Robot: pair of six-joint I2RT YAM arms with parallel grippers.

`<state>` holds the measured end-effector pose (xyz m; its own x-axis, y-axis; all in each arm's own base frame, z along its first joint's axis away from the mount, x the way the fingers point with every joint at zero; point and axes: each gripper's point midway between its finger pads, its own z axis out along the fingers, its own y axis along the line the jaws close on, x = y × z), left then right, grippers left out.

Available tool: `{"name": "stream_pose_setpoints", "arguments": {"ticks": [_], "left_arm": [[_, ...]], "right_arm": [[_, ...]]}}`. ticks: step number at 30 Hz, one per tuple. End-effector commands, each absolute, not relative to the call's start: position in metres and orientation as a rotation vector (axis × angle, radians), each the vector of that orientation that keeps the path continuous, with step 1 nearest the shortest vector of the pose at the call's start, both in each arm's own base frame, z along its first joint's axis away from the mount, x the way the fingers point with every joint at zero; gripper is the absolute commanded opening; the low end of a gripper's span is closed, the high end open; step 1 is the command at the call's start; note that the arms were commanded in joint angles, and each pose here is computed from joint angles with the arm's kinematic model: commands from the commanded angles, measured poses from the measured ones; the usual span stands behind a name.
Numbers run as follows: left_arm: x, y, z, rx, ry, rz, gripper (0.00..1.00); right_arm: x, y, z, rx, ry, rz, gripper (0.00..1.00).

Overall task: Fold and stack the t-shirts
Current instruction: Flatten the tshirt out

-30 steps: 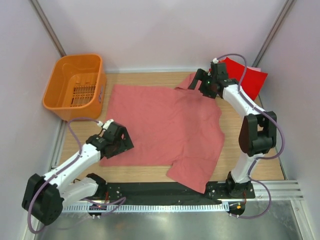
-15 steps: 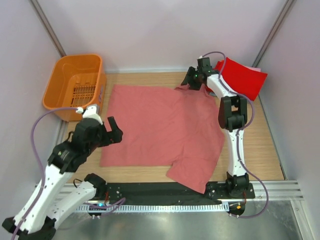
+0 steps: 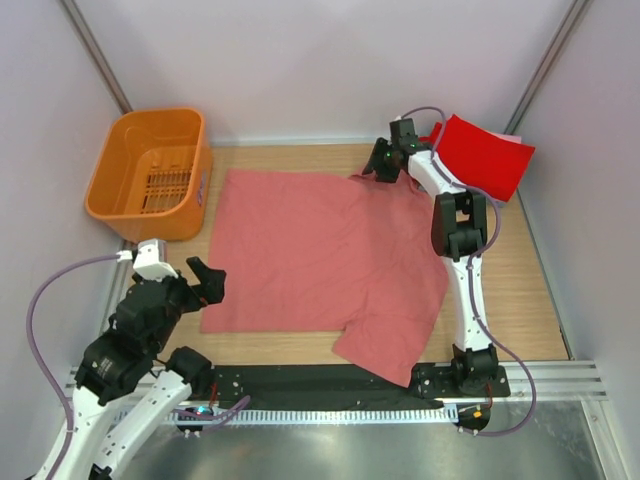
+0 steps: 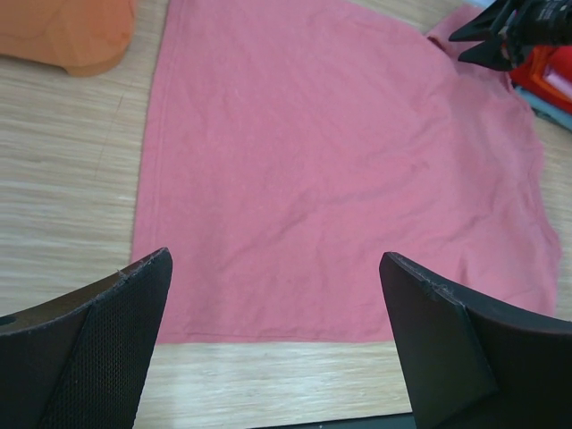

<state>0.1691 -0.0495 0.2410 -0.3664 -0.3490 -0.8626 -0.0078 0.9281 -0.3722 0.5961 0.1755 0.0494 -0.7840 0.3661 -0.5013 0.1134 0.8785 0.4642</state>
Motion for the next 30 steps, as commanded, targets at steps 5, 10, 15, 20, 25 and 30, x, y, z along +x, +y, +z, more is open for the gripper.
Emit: {"name": "stream_pose_setpoints", "arguments": {"ticks": [5, 10, 15, 20, 25, 30], "left_arm": [[0.177, -0.047, 0.247, -0.281, 1.906, -0.329, 0.99], [0.176, -0.044, 0.248, -0.292, 1.889, -0.331, 0.99], [0.178, -0.044, 0.246, -0.295, 1.901, -0.319, 0.99], [0.178, -0.042, 0.247, -0.302, 1.896, -0.318, 0.99], [0.178, -0.042, 0.247, -0.304, 1.896, -0.316, 0.99], [0.179, -0.042, 0.246, -0.308, 1.895, -0.314, 0.99]], "right_arm": [[0.608, 0.177, 0.053, 0.351, 2.402, 0.527, 0.53], [0.615, 0.178, 0.055, 0.347, 2.384, 0.531, 0.5], [0.617, 0.181, 0.047, 0.356, 2.391, 0.544, 0.46], [0.619, 0.185, 0.043, 0.359, 2.386, 0.563, 0.45], [0.623, 0.186, 0.047, 0.366, 2.366, 0.575, 0.38], [0.626, 0.192, 0.048, 0.347, 2.36, 0.607, 0.15]]}}
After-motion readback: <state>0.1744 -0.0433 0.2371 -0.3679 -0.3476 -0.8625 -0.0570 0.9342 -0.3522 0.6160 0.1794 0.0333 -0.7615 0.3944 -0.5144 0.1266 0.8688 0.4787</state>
